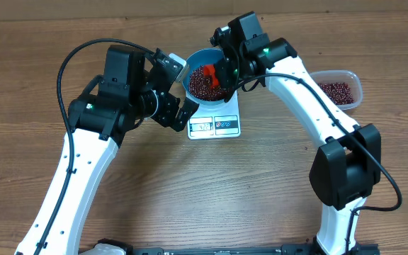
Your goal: Scoop item into bowl and weigh 150g on scale
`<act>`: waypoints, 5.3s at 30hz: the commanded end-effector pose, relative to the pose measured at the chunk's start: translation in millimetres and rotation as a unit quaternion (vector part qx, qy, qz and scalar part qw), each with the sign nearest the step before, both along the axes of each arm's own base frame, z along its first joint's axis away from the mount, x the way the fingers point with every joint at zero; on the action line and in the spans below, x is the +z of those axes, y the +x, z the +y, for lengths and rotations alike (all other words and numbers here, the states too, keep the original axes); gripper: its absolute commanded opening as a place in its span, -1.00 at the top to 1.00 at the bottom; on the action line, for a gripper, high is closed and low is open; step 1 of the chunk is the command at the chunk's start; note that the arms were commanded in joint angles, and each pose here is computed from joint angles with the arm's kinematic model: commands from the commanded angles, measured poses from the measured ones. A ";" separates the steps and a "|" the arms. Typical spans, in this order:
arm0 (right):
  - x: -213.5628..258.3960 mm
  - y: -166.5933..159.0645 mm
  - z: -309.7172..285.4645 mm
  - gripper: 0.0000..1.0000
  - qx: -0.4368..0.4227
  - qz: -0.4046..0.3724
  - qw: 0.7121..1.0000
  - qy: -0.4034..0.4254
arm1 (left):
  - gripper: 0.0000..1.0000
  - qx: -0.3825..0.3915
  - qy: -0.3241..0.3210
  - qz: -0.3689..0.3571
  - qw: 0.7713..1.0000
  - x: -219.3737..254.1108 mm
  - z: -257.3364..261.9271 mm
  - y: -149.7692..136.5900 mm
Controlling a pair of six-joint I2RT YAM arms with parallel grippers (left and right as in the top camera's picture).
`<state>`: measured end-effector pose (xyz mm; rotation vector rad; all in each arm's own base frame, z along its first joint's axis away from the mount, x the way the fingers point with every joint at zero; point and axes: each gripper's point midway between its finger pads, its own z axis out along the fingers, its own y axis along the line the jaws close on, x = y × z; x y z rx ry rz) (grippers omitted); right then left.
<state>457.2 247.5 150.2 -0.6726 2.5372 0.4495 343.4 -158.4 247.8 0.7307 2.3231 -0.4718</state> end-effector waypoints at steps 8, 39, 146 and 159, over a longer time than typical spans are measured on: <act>67.8 7.0 -9.0 0.93 0.002 -0.029 0.997 0.076 | -0.99 0.008 -0.005 -0.014 1.000 12.0 0.9 3.3; 115.7 -13.2 -52.8 0.92 -0.008 -0.015 0.990 0.138 | -0.99 0.008 -0.005 -0.014 1.000 11.9 0.9 3.2; 145.1 -33.6 -272.3 0.92 -0.240 0.002 0.956 0.171 | -0.99 0.008 -0.005 -0.014 1.000 12.0 0.9 3.3; 101.3 -48.5 -337.6 0.92 -0.422 0.014 0.891 -0.165 | -0.99 0.008 -0.005 -0.014 1.000 11.9 0.9 3.2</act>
